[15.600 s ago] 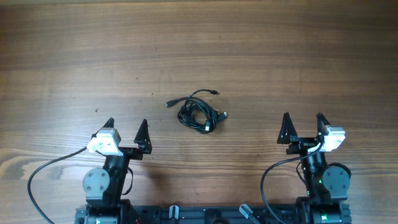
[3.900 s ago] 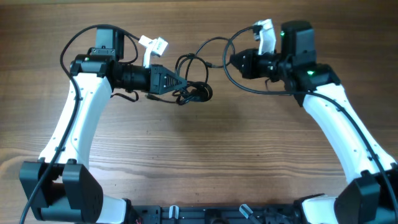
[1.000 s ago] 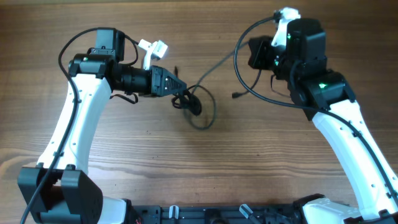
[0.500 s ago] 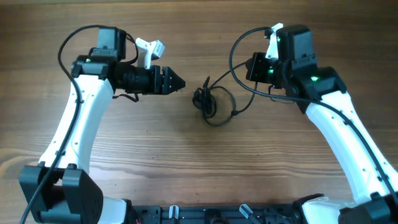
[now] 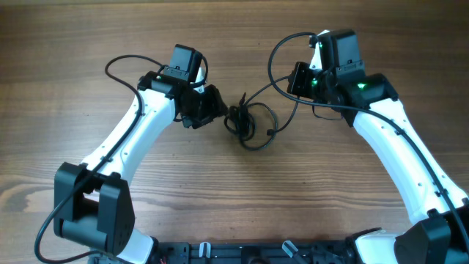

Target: Untangle cables

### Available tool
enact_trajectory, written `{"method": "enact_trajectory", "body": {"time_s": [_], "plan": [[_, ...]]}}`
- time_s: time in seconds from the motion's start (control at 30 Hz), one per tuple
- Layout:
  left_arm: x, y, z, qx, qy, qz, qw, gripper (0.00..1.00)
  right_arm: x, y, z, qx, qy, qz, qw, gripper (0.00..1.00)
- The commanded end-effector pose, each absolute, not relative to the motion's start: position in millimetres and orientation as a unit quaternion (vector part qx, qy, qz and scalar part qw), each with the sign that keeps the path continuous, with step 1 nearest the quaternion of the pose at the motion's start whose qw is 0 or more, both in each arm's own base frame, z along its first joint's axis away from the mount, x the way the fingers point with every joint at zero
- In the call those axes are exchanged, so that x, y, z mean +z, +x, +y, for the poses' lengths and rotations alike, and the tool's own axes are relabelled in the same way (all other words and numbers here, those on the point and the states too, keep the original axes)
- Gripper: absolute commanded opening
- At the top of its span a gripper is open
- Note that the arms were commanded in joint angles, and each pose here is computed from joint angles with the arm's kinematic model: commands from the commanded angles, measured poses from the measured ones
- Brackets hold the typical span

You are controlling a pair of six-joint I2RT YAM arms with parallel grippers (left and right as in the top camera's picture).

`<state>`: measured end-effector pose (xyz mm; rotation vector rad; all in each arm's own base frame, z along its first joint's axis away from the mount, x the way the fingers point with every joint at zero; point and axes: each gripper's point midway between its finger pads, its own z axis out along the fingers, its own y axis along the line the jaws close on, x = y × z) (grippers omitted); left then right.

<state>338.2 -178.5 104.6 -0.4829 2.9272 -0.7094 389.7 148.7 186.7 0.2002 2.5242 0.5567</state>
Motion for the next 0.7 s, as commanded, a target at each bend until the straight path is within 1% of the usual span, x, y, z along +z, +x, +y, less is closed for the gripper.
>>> {"method": "enact_trajectory", "body": {"time_s": [0.0, 0.03, 0.2, 0.23, 0.3, 0.43, 0.67], "plan": [[94, 338, -176, -0.21, -0.219, 0.952, 0.036, 0.47, 183, 393, 146, 0.201, 0.084, 0.938, 0.27, 0.04], [92, 337, -181, -0.21, -0.213, 0.954, 0.034, 0.48, 183, 393, 146, 0.201, 0.084, 0.938, 0.27, 0.04], [76, 341, -195, -0.21, -0.223, 0.951, 0.024, 0.59, 183, 392, 146, 0.201, 0.084, 0.938, 0.269, 0.04], [73, 341, -196, -0.209, -0.231, 0.95, 0.02, 0.59, 183, 392, 145, 0.2, 0.084, 0.938, 0.269, 0.04], [71, 337, -195, -0.207, -0.235, 0.95, 0.011, 0.59, 183, 392, 145, 0.2, 0.084, 0.939, 0.268, 0.04], [67, 321, -196, -0.19, -0.232, 0.954, -0.017, 0.55, 182, 392, 145, 0.199, 0.084, 0.939, 0.267, 0.04], [50, 312, -222, -0.185, -0.23, 0.955, -0.032, 0.48, 182, 391, 145, 0.199, 0.084, 0.939, 0.267, 0.04]]}}
